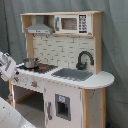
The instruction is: Play with the kitchen
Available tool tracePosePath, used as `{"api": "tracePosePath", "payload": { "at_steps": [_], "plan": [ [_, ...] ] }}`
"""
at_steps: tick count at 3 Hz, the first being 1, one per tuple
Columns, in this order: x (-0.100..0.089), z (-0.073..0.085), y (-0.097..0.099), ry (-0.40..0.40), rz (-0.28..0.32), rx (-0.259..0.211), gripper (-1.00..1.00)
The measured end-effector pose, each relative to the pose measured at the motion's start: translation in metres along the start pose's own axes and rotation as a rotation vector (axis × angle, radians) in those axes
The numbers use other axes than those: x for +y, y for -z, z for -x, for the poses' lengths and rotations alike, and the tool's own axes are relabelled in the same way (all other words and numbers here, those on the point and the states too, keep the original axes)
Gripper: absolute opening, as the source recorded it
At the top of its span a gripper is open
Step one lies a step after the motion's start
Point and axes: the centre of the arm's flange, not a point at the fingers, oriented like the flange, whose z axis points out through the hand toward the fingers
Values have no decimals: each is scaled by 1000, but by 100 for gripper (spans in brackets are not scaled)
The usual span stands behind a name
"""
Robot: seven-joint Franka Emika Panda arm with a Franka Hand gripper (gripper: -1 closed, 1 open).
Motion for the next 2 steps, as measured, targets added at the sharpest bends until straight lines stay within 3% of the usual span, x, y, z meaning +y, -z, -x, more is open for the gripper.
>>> {"api": "tracePosePath", "payload": {
  "at_steps": [1,2],
  "plan": [
    [-10,-8,-17,75,-100,21,100],
    [-4,-8,-36,147,-193,42,100]
  ]
}}
